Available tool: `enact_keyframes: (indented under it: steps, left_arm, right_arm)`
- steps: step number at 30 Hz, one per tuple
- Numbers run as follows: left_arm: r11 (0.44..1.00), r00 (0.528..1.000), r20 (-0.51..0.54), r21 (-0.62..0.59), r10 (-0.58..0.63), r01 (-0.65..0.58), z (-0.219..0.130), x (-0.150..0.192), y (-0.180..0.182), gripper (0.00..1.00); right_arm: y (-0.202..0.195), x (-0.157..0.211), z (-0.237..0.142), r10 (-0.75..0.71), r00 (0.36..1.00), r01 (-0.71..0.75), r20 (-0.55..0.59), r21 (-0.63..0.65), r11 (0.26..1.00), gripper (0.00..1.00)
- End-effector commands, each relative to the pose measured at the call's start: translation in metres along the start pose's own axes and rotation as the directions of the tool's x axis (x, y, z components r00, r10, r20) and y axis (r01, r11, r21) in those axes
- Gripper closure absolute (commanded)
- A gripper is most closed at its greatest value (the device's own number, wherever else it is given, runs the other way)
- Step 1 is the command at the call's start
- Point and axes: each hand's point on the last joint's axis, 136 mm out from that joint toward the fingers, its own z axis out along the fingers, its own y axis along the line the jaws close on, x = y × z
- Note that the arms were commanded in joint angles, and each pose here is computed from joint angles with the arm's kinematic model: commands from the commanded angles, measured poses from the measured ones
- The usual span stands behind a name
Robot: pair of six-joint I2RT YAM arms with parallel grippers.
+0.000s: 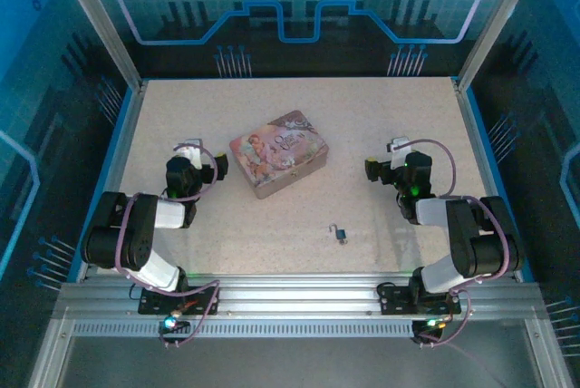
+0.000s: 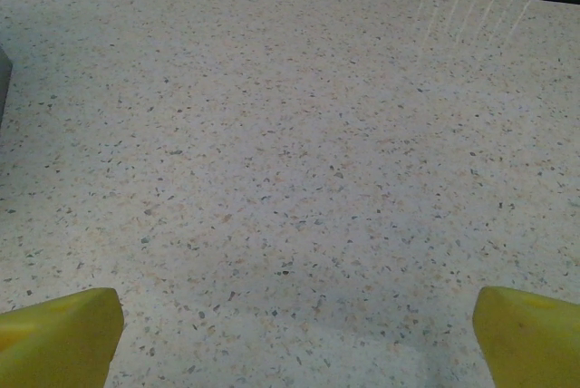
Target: Unlock the padlock with the key
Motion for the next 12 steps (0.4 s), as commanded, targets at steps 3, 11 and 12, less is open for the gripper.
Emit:
enact_keyframes:
  steps: [3,11,12]
  left_arm:
    - [1.0,1.0,0.014,0.013,0.007,-0.007,0.0012,-0.0068,-0.0005,0.01]
    - [1.0,1.0,0.012,0.013,0.007,-0.007,0.0011,-0.0061,-0.0005,0.01]
    - [1.0,1.0,0.013,0.014,0.007,-0.007,0.0012,-0.0067,-0.0007,0.01]
  right_arm:
    - [-0.0034,-0.0098,0.0015,0.007,1.0,-0.008,0.029,0.014,1.0,0.0]
    - [-0.0035,-0.0101,0.0017,0.007,1.0,-0.008,0.028,0.013,1.0,0.0]
    - [-0.0037,-0.0101,0.0017,0.008,1.0,-0.008,0.028,0.013,1.0,0.0]
